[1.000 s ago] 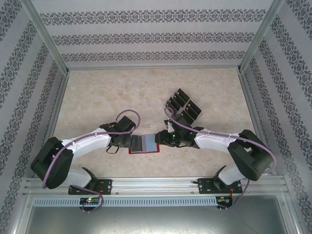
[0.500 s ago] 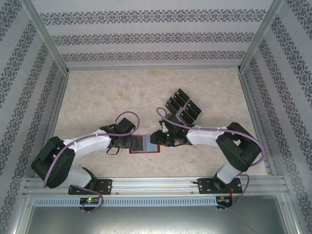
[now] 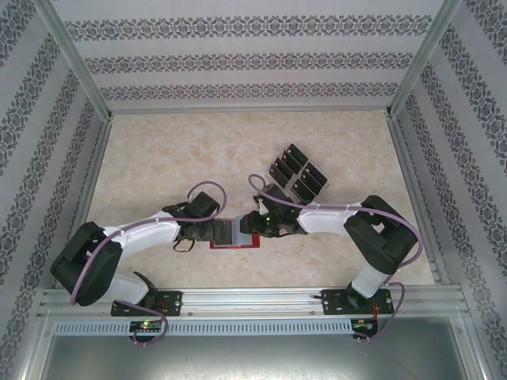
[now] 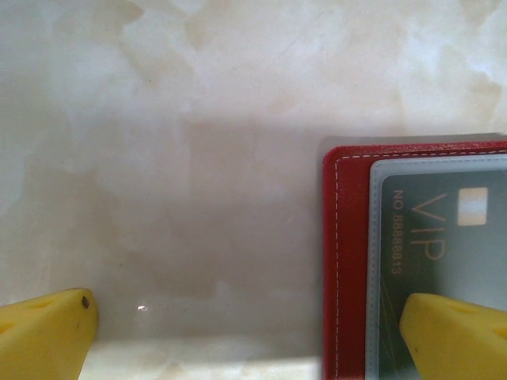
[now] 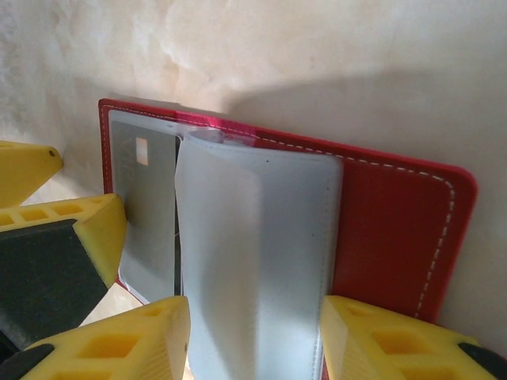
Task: Put the credit cards into the card holder
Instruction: Flip over the card slot in the card holder.
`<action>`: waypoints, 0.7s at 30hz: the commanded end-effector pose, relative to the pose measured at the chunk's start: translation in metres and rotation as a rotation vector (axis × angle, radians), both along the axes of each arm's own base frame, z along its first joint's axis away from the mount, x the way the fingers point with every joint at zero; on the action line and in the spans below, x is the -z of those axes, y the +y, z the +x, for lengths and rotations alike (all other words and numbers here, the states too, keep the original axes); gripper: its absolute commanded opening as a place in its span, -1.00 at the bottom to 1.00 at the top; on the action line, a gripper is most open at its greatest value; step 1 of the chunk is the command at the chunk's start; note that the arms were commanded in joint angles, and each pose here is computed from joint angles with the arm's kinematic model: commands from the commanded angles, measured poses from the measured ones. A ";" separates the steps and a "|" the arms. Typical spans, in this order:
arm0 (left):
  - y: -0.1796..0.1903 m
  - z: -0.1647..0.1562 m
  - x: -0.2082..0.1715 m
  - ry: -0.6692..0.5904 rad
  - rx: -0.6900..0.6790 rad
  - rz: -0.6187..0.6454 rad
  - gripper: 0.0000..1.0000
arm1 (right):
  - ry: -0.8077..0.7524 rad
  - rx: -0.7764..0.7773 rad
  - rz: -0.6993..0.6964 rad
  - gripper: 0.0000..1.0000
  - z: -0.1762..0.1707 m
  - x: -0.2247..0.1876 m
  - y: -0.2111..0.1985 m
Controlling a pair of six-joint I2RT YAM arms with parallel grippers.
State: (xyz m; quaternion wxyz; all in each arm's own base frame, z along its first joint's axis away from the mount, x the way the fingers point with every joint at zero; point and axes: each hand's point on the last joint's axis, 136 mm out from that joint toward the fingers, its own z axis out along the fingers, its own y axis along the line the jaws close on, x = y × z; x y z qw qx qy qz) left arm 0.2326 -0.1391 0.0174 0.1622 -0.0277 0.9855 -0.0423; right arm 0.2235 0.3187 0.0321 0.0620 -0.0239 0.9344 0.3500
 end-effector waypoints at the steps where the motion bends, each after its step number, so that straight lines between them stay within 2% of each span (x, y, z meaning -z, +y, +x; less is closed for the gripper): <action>1: 0.009 -0.010 0.014 0.046 -0.015 0.016 1.00 | -0.002 -0.012 0.010 -0.05 -0.002 -0.002 0.009; 21: 0.008 -0.004 -0.009 -0.016 -0.039 -0.019 1.00 | -0.046 -0.030 0.064 0.02 -0.003 -0.034 0.027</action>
